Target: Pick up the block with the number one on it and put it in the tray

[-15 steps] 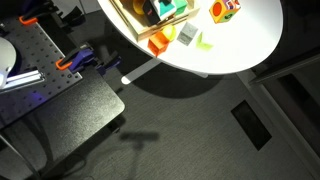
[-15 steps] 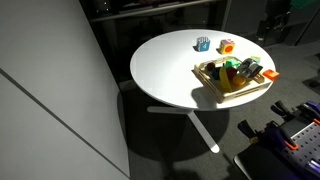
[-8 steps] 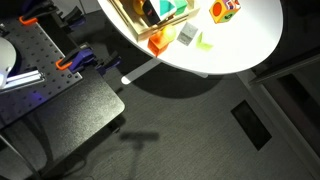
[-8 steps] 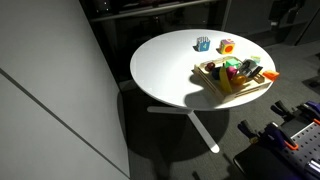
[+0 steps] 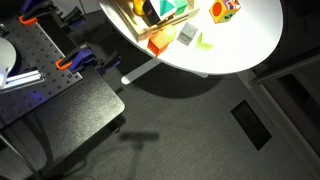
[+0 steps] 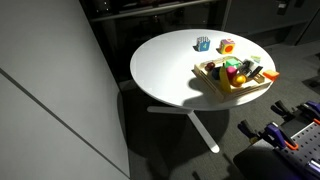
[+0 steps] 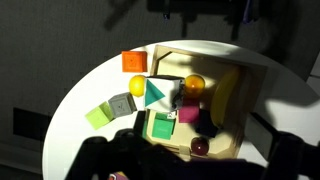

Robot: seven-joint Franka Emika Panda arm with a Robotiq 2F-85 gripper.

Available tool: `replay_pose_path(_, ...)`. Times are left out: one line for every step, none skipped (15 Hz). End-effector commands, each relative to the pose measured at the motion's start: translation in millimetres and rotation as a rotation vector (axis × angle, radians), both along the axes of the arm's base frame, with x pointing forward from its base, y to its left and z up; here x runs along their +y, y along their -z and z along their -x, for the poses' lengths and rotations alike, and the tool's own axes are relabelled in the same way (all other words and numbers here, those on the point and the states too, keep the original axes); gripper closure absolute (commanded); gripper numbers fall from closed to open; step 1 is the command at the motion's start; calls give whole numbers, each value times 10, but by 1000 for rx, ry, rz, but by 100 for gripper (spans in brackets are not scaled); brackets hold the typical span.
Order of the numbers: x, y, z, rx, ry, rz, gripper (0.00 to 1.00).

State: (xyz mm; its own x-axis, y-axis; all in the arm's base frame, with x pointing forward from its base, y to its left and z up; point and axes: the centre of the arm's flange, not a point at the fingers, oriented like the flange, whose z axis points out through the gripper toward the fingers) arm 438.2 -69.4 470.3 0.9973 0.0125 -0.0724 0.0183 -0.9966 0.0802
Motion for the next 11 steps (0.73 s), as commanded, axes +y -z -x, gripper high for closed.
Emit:
replay_pose_path(20,-95,101,-31,8,-26,0)
replay_pose_path(22,-99,113,-35,12,-30,0)
replay_pose_path(22,-97,122,-36,16,-31,0)
replay_pose_path(12,-73,39,-19,5,-12,0)
replay_pose_path(12,-74,43,-19,6,-12,0)
replay_pose_path(13,-74,45,-19,6,-13,0)
replay_pose_path(13,-73,45,-19,6,-13,0)
replay_pose_path(13,-71,46,-19,6,-13,0)
replay_pose_path(13,-70,47,-18,6,-13,0)
replay_pose_path(13,-69,47,-18,6,-13,0)
replay_pose_path(13,-68,47,-18,6,-13,0)
